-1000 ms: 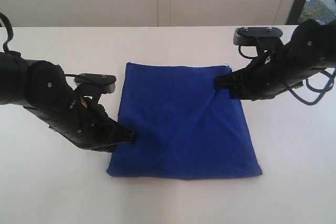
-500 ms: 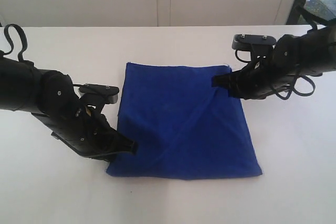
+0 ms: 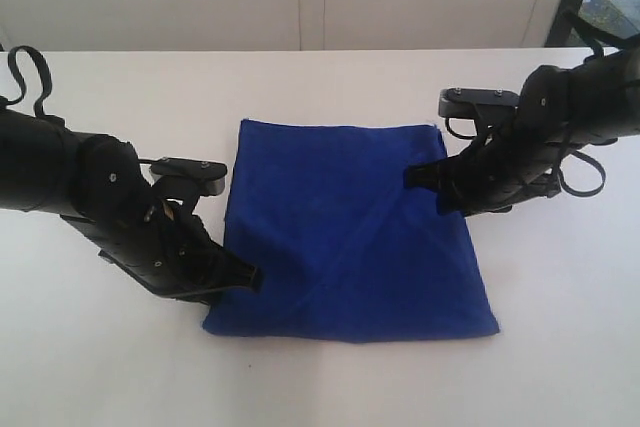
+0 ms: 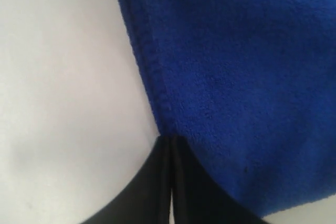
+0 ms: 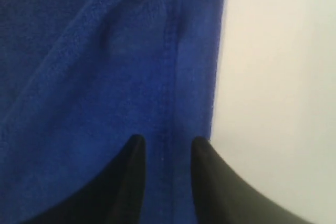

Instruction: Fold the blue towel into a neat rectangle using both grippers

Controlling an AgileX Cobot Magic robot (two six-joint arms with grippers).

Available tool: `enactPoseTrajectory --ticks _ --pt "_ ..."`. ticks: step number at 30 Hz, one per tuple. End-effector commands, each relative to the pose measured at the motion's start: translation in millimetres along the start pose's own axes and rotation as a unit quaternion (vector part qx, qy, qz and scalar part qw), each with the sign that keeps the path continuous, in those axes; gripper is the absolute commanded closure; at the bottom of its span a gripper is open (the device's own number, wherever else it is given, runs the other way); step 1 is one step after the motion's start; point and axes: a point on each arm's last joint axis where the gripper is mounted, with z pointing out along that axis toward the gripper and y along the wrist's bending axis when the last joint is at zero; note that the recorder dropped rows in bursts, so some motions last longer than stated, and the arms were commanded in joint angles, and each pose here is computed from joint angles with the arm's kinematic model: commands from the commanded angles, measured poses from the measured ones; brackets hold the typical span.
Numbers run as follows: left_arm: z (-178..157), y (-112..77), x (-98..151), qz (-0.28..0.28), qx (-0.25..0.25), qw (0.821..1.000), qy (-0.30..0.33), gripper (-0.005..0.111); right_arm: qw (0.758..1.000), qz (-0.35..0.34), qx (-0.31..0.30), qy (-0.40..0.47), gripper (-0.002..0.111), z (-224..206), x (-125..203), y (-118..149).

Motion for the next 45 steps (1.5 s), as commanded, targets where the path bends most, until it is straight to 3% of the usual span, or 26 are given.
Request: enactPoseTrajectory --ticks 1,11,19,31,38,45 --pt "0 -2.3 0 0.002 0.003 1.000 0.003 0.107 1.000 -0.013 -0.004 0.001 0.078 -1 1 6" --pt "0 -2.3 0 0.002 0.003 1.000 0.004 0.107 1.000 -0.015 -0.001 0.009 0.079 11 4 5" --pt "0 -2.3 0 0.002 0.003 1.000 0.004 0.107 1.000 -0.015 0.000 0.015 0.108 12 5 5" --pt "0 -2.3 2 0.002 0.003 1.000 0.011 0.107 1.000 -0.016 0.002 0.025 0.108 12 7 3" --pt "0 -2.3 2 0.002 0.003 1.000 0.013 0.107 1.000 -0.016 0.002 0.021 0.086 12 6 3" --pt "0 -2.3 2 0.002 0.003 1.000 0.013 0.107 1.000 -0.015 0.001 0.016 0.084 12 5 3"
